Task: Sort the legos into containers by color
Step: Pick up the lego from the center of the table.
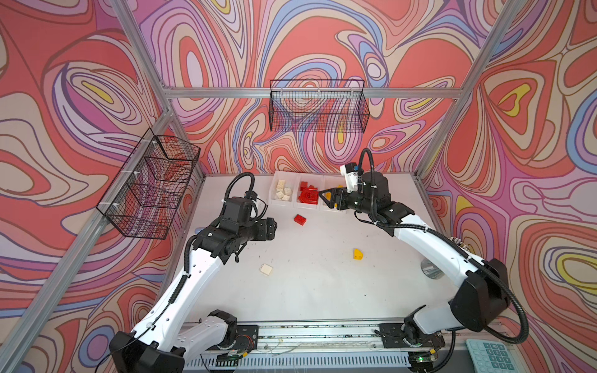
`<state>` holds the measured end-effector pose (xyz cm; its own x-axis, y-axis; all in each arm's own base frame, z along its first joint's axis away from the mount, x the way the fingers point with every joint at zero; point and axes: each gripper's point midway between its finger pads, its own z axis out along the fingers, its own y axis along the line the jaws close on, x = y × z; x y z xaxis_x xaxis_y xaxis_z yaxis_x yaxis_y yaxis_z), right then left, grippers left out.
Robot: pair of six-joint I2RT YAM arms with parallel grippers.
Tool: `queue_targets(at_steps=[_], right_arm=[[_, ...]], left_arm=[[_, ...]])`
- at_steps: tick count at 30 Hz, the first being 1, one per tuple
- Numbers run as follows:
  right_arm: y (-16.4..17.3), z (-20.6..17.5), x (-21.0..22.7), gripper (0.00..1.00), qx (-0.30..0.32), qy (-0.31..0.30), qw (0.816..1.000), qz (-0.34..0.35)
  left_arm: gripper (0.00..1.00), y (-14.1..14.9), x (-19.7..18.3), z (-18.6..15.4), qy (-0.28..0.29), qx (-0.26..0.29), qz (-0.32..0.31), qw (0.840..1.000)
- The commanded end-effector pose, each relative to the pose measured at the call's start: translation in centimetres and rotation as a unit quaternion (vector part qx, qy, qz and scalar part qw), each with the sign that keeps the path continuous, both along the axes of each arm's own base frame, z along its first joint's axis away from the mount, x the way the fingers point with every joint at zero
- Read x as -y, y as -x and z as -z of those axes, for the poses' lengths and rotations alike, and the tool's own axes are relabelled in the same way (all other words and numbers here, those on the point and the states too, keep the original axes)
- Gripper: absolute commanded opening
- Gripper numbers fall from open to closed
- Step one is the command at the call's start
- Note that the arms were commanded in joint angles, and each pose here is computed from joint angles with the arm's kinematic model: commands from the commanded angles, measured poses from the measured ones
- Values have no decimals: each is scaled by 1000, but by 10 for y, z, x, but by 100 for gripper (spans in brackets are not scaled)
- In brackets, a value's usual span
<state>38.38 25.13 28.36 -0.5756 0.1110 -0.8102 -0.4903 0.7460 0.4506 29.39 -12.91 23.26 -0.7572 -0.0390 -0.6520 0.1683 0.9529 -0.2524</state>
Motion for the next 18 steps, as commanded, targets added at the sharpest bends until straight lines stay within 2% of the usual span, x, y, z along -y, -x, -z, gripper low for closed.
queue_targets(at_steps=[1,4,7,11,14,18], right_arm=[[18,24,22,84,-31,10,999,32],[29,40,44,84,-67,-16,996,49],[31,46,83,84,-97,-72,989,83],[29,45,125,84,-100,-120,978,141],[25,46,139,84,-108,-181,966,150],[11,57,168,81,-131,-281,936,163]], left_arm=[[85,7,26,6,-32,-14,35,999],[85,8,58,17,-37,-21,74,996],[84,7,89,31,-6,-19,112,994],[82,5,138,45,20,1,176,984],[80,7,179,57,-3,25,247,969],[77,10,227,74,-1,35,338,941]])
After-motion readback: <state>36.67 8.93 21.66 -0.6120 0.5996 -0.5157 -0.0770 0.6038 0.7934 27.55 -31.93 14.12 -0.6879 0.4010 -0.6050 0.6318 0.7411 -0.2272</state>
